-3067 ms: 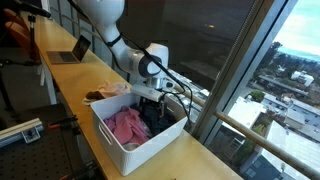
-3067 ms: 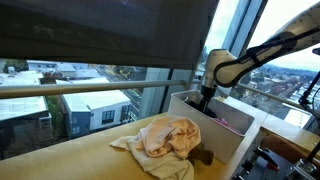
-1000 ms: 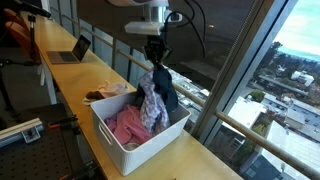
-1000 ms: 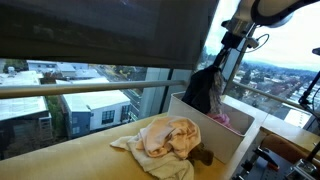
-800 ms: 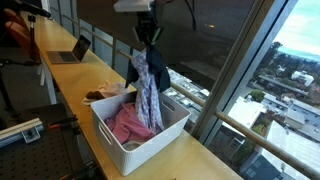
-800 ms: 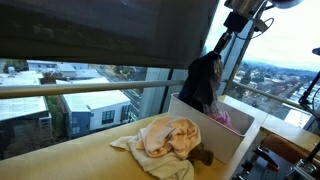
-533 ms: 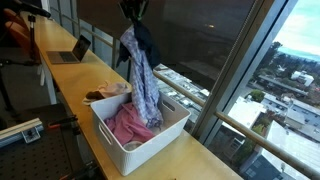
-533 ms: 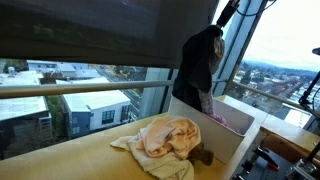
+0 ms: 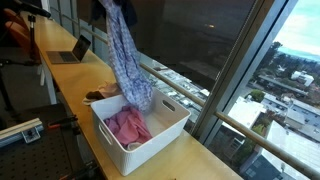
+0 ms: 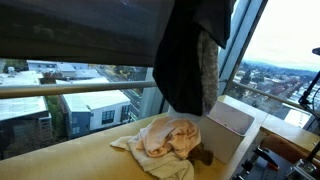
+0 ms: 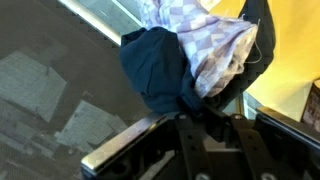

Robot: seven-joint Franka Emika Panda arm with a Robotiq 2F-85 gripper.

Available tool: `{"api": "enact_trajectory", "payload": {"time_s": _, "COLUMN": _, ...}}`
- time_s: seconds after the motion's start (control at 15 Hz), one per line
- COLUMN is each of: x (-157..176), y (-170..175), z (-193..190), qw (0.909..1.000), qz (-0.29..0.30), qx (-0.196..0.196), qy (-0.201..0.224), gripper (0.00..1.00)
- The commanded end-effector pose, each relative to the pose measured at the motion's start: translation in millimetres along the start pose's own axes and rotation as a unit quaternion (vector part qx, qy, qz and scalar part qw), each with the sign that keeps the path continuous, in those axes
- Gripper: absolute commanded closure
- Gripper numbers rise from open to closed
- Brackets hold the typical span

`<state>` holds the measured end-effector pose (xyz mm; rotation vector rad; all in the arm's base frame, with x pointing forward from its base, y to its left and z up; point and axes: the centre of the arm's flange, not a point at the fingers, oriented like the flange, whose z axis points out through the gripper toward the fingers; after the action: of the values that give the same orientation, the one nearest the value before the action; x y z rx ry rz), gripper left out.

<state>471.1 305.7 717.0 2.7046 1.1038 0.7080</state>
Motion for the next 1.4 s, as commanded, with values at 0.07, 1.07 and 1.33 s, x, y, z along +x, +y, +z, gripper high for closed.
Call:
{"api": "enact_trajectory", "payload": {"time_s": 0.07, "x": 56.8, "y": -40.5, "z": -49.5, "qw": 0.9993, "qz": -0.033, "qx": 0.001, "qy": 0.017, "gripper": 0.96}}
{"api": "enact_trajectory", "payload": {"time_s": 1.07, "x": 36.5, "y": -4.2, "z": 79.9, "qw": 0.9965, "qz": -0.014, "qx": 0.038, "qy": -0.073, "gripper": 0.96}}
{"api": "enact_trajectory", "payload": {"time_s": 1.33, "x": 23.2, "y": 11.0, "z": 98.8, "qw": 0.9948, "qz": 0.004, "qx": 0.038, "qy": -0.094, "gripper": 0.53}}
